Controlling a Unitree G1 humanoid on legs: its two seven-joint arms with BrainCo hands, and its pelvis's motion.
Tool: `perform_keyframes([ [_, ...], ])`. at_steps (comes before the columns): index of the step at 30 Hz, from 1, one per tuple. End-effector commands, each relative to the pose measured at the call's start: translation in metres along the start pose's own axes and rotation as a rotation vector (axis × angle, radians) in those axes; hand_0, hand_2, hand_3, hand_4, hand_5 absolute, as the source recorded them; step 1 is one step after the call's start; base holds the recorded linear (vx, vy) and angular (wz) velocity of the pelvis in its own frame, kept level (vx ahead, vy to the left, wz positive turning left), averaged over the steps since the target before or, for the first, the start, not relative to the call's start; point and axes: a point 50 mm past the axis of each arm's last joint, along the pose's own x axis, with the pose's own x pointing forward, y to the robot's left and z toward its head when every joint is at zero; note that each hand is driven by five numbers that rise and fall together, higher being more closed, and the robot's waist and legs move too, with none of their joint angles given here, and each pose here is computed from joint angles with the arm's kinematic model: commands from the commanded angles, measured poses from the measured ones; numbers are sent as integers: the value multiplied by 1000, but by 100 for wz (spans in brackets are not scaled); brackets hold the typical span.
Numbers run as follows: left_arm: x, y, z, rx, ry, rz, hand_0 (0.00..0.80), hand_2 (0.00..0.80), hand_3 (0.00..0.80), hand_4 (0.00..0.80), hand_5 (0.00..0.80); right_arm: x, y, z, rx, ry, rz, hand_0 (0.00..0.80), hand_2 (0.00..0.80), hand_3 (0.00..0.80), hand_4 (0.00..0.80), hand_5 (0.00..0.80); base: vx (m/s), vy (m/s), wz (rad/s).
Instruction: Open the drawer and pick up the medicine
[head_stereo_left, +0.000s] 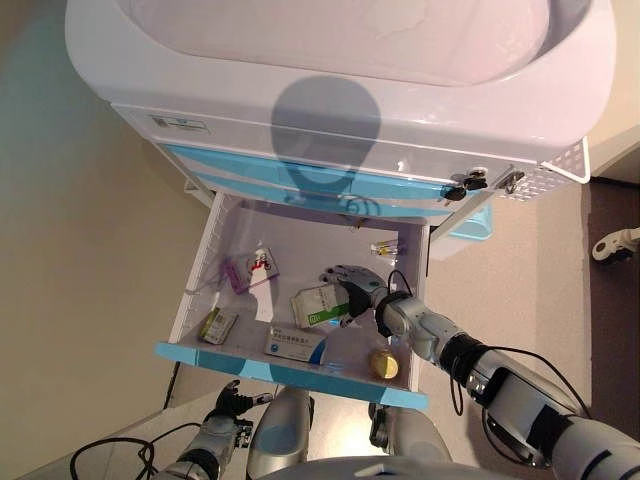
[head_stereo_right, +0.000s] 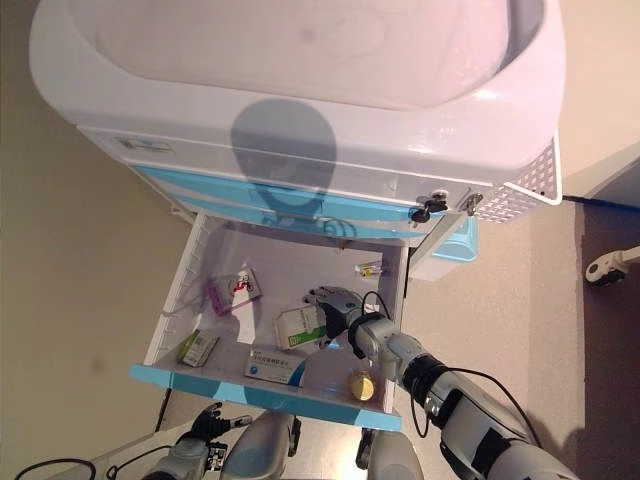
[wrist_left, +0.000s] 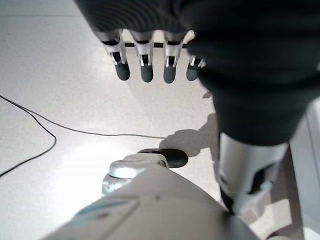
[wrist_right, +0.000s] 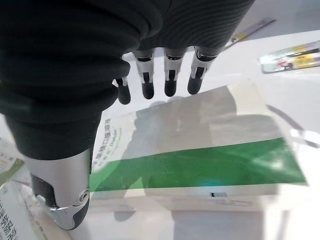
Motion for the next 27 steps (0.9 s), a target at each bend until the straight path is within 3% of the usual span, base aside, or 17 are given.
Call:
perform_keyframes([
  [1,0,-10,5,-7,-4,1,0,0,0,0,0,9,-21,16,-9,-53,-123,0,0,0,0,0,0,0,0],
  [11,0,-12,10,-7,-22,-3,0,0,0,0,0,13,-23,14,-15,-19,-123,0,0,0,0,0,0,0,0],
  [12,0,-14,13,-8,-28,-11,0,0,0,0,0,15,-20,16,-16,-14,-80,50,50,50,50,50,0,0,0],
  [13,0,-14,13,-8,-28,-11,0,0,0,0,0,15,-20,16,-16,-14,-80,144,144,144,144,144,0,0,0],
  [14,1,-16,17,-4,-34,-26,0,0,0,0,0,18,-15,20,-30,-17,-19,762,762,762,762,762,0,0,0],
  [15,1,-16,17,-4,-34,-26,0,0,0,0,0,18,-15,20,-30,-17,-19,800,800,800,800,800,0,0,0],
  [27,3,-15,19,23,-14,-32,0,0,0,0,0,17,-11,23,-36,-43,47,800,800,800,800,800,-1,2,7],
])
